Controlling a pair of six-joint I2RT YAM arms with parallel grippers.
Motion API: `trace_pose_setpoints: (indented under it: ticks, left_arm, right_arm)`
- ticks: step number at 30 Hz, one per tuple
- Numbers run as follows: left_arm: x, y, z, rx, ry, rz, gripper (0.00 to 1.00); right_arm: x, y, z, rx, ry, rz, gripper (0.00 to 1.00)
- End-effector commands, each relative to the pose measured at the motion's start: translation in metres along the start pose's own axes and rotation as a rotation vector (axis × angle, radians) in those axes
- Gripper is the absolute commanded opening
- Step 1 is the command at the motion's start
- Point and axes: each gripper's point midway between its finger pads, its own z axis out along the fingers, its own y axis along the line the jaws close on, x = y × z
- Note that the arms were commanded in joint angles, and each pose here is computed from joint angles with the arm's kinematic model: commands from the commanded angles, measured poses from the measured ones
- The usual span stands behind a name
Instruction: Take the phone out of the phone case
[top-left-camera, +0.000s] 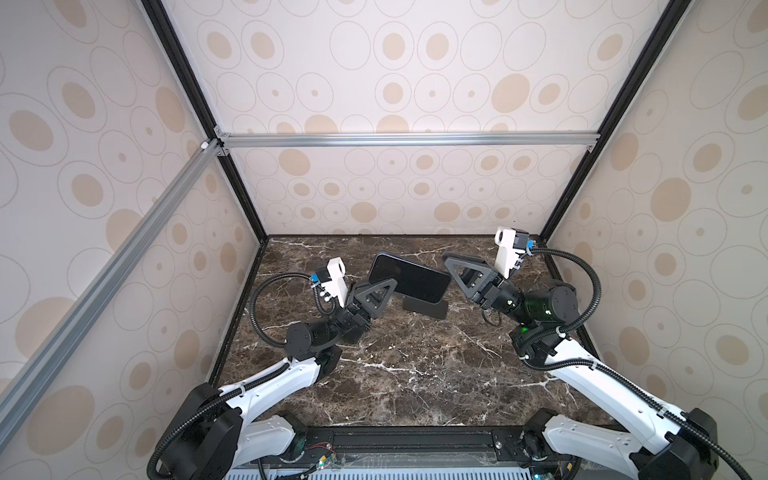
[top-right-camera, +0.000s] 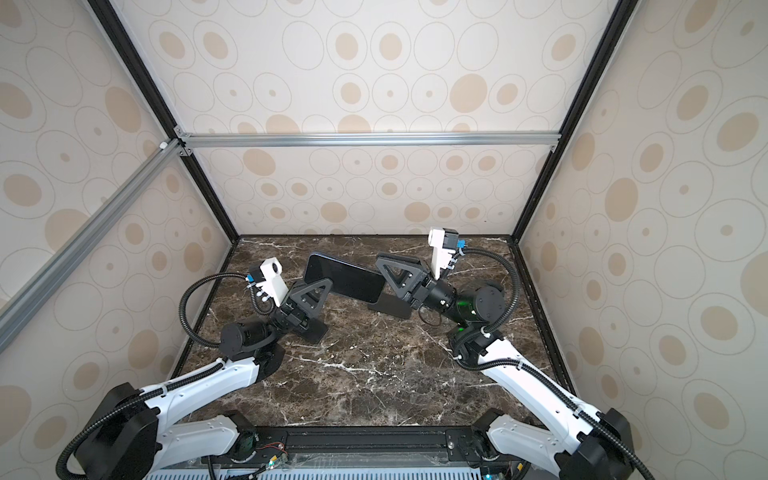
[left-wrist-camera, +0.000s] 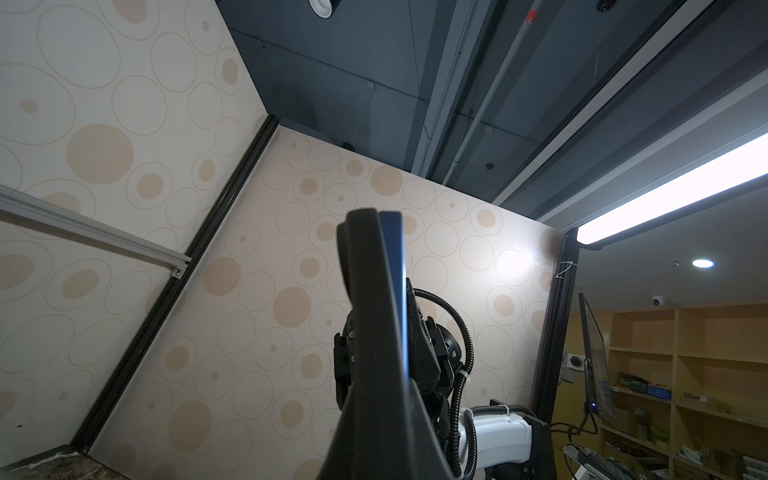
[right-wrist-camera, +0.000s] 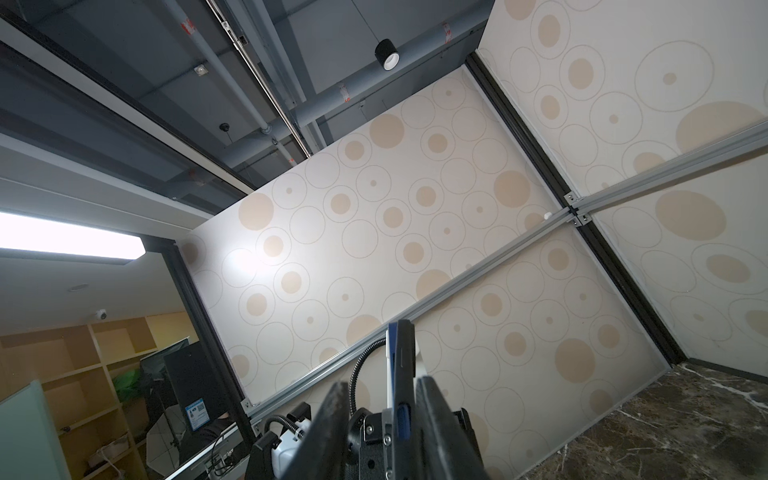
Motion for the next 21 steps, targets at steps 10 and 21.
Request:
trace_pose_setpoints:
  ticks: [10,21]
  left_arm:
    - [-0.025,-0.034,0.002,0.122,-0.096,0.057,0.0]
    - [-0.026,-0.035,0.001,0.128,-0.101,0.061,0.0]
  right_arm:
    - [-0.001,0.002,0.002,0.005,-0.016,-0.004,0.29]
    - [0.001,-0.004,0.003,0.014,-0.017,0.025,0.25]
